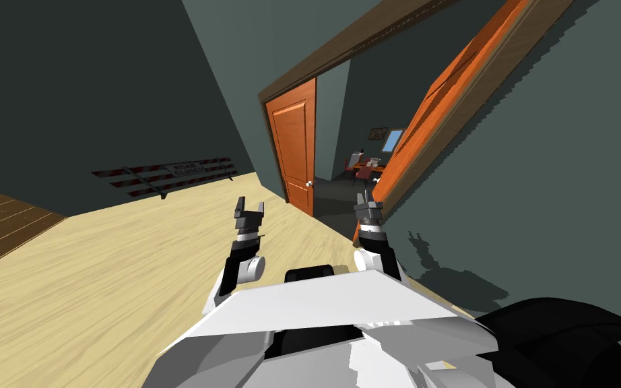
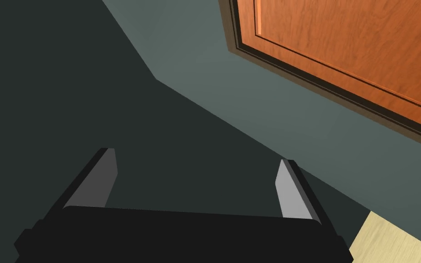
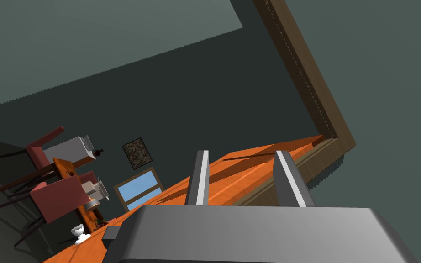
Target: Push the door open
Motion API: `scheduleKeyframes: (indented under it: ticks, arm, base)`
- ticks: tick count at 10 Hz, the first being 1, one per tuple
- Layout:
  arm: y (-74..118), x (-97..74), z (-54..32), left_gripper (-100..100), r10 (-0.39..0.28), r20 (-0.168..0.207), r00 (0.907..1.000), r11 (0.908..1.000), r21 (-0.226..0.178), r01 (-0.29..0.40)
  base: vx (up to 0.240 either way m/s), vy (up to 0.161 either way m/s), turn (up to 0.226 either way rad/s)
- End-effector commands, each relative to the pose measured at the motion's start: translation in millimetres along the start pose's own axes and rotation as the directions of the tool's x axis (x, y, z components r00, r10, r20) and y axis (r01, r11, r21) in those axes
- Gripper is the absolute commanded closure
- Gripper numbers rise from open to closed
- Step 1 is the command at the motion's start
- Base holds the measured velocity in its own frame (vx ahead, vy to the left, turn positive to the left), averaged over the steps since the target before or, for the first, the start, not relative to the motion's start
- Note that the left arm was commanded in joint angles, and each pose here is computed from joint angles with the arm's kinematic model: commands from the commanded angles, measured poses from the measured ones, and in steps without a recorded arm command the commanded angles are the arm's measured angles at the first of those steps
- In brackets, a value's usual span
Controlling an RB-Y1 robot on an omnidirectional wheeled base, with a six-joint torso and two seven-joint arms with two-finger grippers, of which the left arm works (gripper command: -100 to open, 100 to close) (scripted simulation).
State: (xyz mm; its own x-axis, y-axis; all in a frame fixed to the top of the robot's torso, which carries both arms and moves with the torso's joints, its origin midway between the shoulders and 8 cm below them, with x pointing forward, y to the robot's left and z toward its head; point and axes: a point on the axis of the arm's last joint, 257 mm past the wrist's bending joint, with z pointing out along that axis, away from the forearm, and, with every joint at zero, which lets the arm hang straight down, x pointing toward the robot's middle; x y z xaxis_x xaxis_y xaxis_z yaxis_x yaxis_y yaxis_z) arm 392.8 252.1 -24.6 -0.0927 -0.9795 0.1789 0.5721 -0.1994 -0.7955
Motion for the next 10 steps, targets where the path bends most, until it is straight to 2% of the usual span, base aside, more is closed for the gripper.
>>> scheduleKeyframes:
  ticks: [1, 4, 6, 7, 10]
  arm:
    - [15.9, 4.7, -2.7, -100, -0.055, -0.009, 0.9984, 0.9981, -0.026, 0.055]
    - [33.5, 11.2, -6.3, -100, -0.116, -0.017, 0.9931, 0.9919, -0.055, 0.115]
    - [51.0, 18.2, -10.6, -100, -0.175, -0.023, 0.9843, 0.9812, -0.086, 0.173]
    - [63.5, 23.6, -14.0, -100, -0.218, -0.025, 0.9755, 0.9707, -0.108, 0.215]
    - [82.0, 32.0, -19.8, -100, -0.282, -0.025, 0.9592, 0.9507, -0.143, 0.275]
  base:
    - [0.134, 0.041, -0.015]
    - [0.116, 0.017, -0.015]
    - [0.120, 0.021, -0.018]
    - [0.161, 0.014, -0.027]
    - [0.127, 0.028, -0.014]
